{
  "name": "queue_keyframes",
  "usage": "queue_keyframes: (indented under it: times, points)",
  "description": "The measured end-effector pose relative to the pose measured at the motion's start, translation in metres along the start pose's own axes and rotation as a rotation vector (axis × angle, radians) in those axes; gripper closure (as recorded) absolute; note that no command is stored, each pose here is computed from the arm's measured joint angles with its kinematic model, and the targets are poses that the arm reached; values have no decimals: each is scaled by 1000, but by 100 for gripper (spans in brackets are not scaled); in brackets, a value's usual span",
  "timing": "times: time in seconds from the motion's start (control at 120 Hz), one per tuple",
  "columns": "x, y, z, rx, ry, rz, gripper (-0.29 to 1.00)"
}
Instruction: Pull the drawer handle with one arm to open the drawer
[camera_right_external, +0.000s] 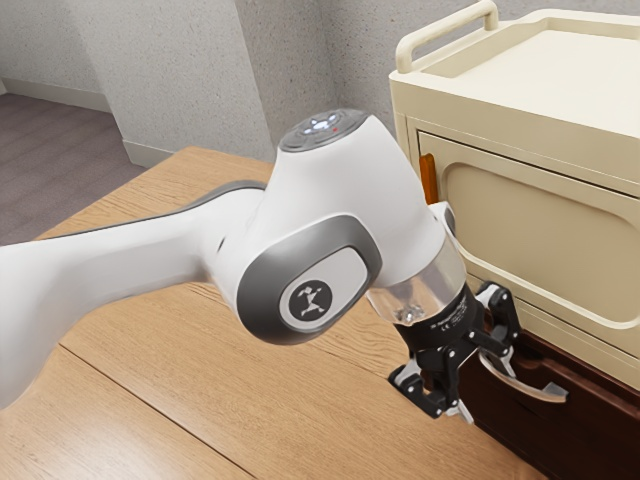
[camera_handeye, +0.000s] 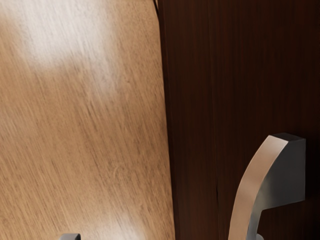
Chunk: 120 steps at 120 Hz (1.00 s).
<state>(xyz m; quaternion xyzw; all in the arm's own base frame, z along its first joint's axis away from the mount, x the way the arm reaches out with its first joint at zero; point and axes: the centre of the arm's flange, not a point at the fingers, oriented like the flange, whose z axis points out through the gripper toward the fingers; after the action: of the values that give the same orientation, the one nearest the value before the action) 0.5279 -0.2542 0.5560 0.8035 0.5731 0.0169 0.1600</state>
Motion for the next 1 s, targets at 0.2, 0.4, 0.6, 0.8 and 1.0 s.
queue_keyframes:
  times: [0.2,0.4,0.6,0.8,1.0]
  points:
    - [0,-2,4,1,-1,-2,41]
    - [-1,-5,1,-3,-8,2,55]
    - [-2,-20,-7,-1,-27,11,60]
    - [-1,-35,-7,15,-41,15,61]
    - [1,-48,-13,17,-57,16,62]
